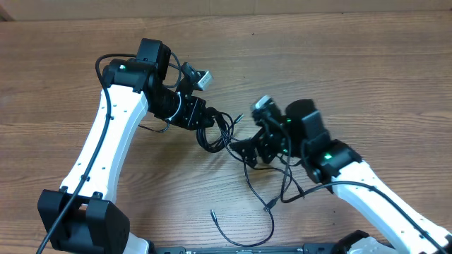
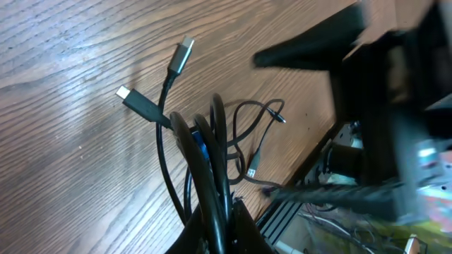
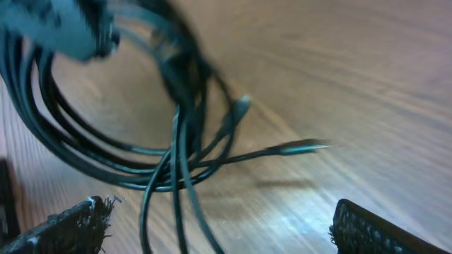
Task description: Untangle cables
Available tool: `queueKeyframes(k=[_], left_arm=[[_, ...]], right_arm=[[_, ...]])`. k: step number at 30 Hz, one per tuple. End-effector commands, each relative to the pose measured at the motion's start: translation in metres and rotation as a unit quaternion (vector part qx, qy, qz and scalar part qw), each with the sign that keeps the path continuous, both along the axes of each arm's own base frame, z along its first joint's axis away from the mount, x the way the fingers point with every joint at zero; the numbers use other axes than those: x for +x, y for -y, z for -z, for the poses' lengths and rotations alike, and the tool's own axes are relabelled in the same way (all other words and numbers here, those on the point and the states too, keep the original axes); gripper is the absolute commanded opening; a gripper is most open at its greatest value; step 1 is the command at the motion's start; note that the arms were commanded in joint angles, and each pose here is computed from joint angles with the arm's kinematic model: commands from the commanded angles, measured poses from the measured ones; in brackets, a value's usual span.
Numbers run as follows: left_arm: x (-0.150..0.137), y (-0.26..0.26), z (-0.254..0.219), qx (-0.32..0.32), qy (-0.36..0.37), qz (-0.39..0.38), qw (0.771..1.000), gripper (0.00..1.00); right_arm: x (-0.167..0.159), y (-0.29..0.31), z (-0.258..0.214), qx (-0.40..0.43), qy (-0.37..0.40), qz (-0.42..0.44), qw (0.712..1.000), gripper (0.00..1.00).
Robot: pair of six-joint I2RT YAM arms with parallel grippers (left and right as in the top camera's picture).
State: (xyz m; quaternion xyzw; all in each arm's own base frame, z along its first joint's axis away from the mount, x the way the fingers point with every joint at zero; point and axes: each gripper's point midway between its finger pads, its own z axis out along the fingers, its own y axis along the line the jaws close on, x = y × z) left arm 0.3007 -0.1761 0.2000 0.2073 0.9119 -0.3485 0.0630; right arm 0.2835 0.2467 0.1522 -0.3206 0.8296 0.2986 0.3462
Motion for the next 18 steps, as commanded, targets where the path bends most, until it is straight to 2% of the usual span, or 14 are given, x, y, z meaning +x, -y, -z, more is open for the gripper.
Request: queueKeyframes(k=[1, 5, 8, 9, 14, 16, 18], left_arm=[[-0.002, 0.005, -0.017, -0.026, 0.02, 0.014, 0.999, 0.04], [-0.001, 0.006, -0.025, -0.027, 0.026, 0.015, 0.999, 0.04], [0.005, 0.007, -0.036, -0.031, 0.044, 0.015, 0.998, 0.04], [0.006, 0.007, -0.04, -0.032, 0.05, 0.015, 0.998, 0.04], [0.007, 0.007, -0.044, -0.031, 0.072, 0.033, 0.996, 0.04], [0.005, 0.006, -0.042, -0.026, 0.083, 0.051, 0.995, 0.04], [0.004, 0.006, -0.041, -0.025, 0.095, 0.066, 0.993, 0.04]], right_arm=[[0.001, -0.008, 0.015, -0.039, 0.013, -0.004, 0.999, 1.0], [-0.013, -0.018, 0.035, -0.059, -0.013, -0.026, 0.998, 0.99], [-0.026, -0.025, 0.042, -0.066, -0.027, -0.046, 0.996, 0.88], [-0.029, -0.027, 0.043, -0.068, -0.029, -0.05, 0.996, 0.79], [-0.031, -0.028, 0.043, -0.064, -0.04, -0.044, 0.996, 0.19], [-0.032, -0.027, 0.04, -0.054, -0.053, -0.031, 0.997, 0.04], [-0.039, -0.029, 0.031, -0.038, -0.064, -0.037, 0.997, 0.04]])
